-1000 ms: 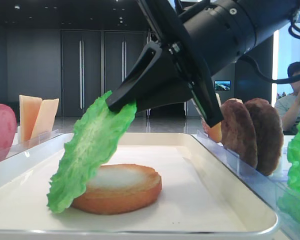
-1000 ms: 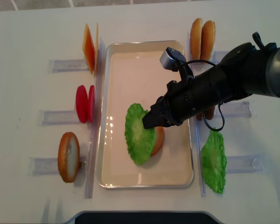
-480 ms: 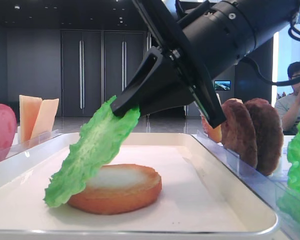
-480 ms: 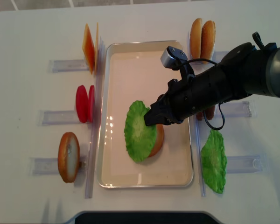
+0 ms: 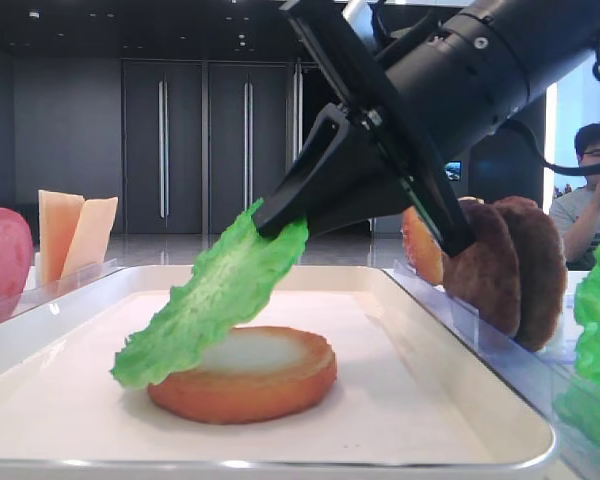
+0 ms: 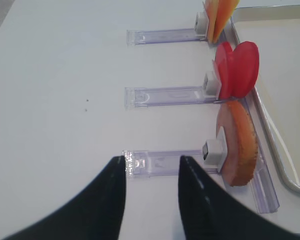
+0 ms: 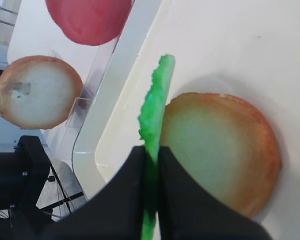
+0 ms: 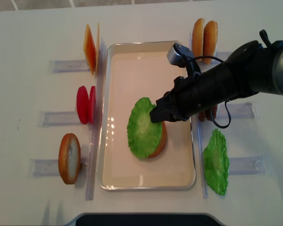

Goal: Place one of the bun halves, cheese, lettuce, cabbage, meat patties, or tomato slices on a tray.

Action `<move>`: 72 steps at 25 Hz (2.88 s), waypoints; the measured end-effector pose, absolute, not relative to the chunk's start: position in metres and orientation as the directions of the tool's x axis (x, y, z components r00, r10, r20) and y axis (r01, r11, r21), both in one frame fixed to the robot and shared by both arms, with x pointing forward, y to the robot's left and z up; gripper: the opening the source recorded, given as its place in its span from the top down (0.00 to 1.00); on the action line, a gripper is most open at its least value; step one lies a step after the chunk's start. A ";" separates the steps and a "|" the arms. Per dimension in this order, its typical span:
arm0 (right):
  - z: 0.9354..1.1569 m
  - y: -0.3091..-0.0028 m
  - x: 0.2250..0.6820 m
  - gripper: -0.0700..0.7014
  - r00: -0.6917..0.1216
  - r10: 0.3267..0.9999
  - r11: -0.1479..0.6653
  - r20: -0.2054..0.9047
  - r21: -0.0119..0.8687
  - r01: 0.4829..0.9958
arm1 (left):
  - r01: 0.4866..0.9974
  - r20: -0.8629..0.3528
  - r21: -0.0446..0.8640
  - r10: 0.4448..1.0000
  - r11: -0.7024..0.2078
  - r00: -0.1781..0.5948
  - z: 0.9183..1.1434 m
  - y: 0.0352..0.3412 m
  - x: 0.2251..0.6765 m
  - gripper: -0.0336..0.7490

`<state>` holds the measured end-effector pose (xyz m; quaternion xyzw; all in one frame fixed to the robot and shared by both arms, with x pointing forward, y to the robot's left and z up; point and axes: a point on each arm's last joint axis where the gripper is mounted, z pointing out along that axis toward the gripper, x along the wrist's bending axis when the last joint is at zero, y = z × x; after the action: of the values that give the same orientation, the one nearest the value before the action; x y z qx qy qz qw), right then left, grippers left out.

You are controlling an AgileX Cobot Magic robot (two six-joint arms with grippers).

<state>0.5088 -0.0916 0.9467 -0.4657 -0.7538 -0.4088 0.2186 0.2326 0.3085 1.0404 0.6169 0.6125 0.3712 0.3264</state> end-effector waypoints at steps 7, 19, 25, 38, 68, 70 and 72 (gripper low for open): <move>0.945 -0.095 0.511 0.84 -0.452 0.555 0.218 0.699 0.402 0.889 | 0.513 0.058 0.857 0.998 -0.037 -0.026 1.040 0.309 0.233 0.61; 0.940 -0.099 0.511 0.79 -0.473 0.594 0.266 0.651 0.396 0.879 | 0.513 0.058 0.857 0.998 -0.037 -0.026 1.040 0.309 0.233 0.61; 0.939 -0.099 0.510 0.61 -0.479 0.595 0.275 0.645 0.396 0.876 | 0.513 0.058 0.857 0.998 -0.037 -0.026 1.040 0.309 0.233 0.61; 0.937 -0.087 0.498 0.51 -0.574 0.668 0.392 0.474 0.431 0.813 | 0.513 0.058 0.857 0.998 -0.037 -0.026 1.040 0.309 0.233 0.61; 0.970 -0.103 0.490 0.51 -0.575 0.763 0.413 0.295 0.462 0.785 | 0.513 0.058 0.857 0.998 -0.037 -0.026 1.040 0.309 0.233 0.61; 0.974 -0.104 0.489 0.51 -0.574 0.764 0.409 0.294 0.468 0.784 | 0.513 0.058 0.857 0.998 -0.037 -0.026 1.040 0.309 0.233 0.61; 0.979 -0.105 0.488 0.51 -0.573 0.767 0.404 0.289 0.475 0.782 | 0.513 0.058 0.857 0.998 -0.037 -0.026 1.040 0.309 0.233 0.61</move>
<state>0.4877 -0.1053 0.9789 -0.4621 -0.8379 -0.2902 0.0125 0.2326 0.3085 1.0404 0.6169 0.6125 0.3712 0.3264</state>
